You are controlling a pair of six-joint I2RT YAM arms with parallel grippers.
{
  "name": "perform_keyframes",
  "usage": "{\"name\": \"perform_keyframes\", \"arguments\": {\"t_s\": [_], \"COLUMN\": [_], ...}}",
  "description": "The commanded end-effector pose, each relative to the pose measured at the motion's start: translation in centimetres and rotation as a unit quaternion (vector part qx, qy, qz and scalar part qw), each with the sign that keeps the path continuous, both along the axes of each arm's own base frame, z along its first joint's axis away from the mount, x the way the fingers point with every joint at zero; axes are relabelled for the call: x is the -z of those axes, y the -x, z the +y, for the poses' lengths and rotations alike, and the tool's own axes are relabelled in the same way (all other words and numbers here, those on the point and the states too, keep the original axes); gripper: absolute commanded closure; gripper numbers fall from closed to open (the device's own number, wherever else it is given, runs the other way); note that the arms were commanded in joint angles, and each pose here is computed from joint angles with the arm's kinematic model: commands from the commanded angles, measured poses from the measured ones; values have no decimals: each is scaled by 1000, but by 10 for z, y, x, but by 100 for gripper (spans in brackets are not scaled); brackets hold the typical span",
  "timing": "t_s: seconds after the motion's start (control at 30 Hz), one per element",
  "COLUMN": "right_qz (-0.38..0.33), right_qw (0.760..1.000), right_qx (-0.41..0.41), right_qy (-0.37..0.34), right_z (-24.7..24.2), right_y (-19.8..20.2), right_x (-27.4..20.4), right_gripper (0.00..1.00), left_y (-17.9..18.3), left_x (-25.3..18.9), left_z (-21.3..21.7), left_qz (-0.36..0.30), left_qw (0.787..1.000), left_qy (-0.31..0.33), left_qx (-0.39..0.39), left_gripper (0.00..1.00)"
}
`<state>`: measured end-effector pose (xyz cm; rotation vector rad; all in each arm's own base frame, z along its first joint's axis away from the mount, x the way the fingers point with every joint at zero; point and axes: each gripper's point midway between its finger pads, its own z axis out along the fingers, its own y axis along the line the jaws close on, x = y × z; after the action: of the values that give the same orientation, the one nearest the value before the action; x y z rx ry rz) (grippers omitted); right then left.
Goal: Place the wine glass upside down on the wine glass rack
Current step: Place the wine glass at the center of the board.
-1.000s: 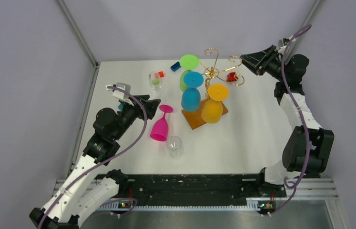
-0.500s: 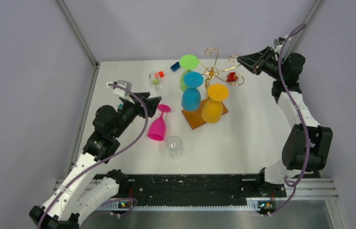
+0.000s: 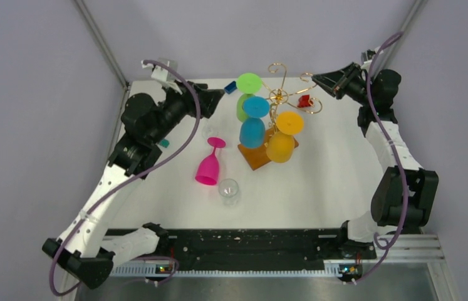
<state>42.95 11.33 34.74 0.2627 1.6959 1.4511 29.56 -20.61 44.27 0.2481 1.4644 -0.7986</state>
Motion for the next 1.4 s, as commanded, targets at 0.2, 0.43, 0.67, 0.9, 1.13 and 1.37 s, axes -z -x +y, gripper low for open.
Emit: {"name": "perform_keyframes", "arguments": {"t_s": [0.2,0.43,0.67,0.9,1.13,1.37], "right_qz": [-38,-28,-25,-25,-21,-21], "right_qw": [991,982,974,968,969,969], "right_qx": [90,147,182,205,201,197], "right_qy": [88,114,130,145,145,148], "right_z": [-1,-2,-6,-12,-10,-9], "right_y": [17,34,48,56,57,62], "right_x": [-11,-5,-1,0,7,11], "right_gripper": [100,100,100,100,100,100], "left_y": [-10,-18,-30,-29,-25,-37], "left_x": [-30,-26,1,20,26,33], "left_z": [-77,-119,-138,-156,-178,-188], "left_qz": [50,102,143,141,132,115], "left_qw": [996,990,980,973,970,971], "left_qy": [-8,-49,-134,-181,-200,-211], "left_qx": [71,81,43,31,36,11], "left_gripper": [35,40,49,54,54,52]}}
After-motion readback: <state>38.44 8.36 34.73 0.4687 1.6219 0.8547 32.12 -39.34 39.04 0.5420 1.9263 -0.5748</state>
